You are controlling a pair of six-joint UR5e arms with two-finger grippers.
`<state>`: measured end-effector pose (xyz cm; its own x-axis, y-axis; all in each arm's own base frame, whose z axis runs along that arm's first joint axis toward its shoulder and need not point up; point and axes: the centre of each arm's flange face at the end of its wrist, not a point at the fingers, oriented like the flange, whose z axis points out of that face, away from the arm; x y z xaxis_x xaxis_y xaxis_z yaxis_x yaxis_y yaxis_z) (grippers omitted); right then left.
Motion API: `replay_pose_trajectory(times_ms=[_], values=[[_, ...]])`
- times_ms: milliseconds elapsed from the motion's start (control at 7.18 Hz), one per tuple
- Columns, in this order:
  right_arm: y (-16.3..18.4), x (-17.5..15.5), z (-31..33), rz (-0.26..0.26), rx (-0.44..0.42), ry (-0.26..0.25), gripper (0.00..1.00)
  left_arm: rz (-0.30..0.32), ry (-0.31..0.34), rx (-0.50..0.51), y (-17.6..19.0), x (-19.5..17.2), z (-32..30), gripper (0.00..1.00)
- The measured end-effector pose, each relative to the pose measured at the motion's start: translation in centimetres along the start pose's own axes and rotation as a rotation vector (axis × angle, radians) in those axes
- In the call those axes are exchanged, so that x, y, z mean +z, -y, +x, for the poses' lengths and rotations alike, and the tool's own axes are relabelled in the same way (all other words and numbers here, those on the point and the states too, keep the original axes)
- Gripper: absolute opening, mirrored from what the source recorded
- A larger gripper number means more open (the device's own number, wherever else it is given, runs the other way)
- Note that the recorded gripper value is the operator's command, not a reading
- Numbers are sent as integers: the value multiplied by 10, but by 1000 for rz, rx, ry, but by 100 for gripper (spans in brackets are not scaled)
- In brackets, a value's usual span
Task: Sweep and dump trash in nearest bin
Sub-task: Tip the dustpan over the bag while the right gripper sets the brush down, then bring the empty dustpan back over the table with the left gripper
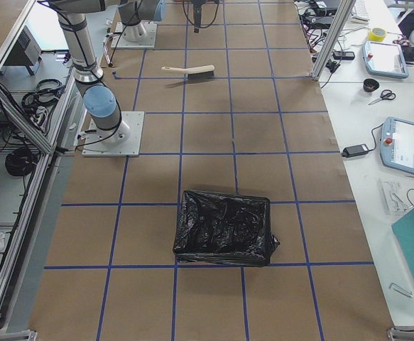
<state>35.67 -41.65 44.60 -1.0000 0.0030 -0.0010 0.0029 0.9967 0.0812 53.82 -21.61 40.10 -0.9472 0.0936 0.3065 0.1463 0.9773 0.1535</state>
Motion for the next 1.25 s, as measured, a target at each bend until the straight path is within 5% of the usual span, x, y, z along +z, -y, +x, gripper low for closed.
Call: replay_pose_trajectory(times_ms=[418,697,1254], values=[[52,-30,142,-18,31,4,95,-4,47,20,13,-21,19,0],[61,-47,174,35,37,26,100,4,125,87,46,-44,48,0],[50,-79,180,150,-8,24,100,118,315,336,188,-68,118,0]])
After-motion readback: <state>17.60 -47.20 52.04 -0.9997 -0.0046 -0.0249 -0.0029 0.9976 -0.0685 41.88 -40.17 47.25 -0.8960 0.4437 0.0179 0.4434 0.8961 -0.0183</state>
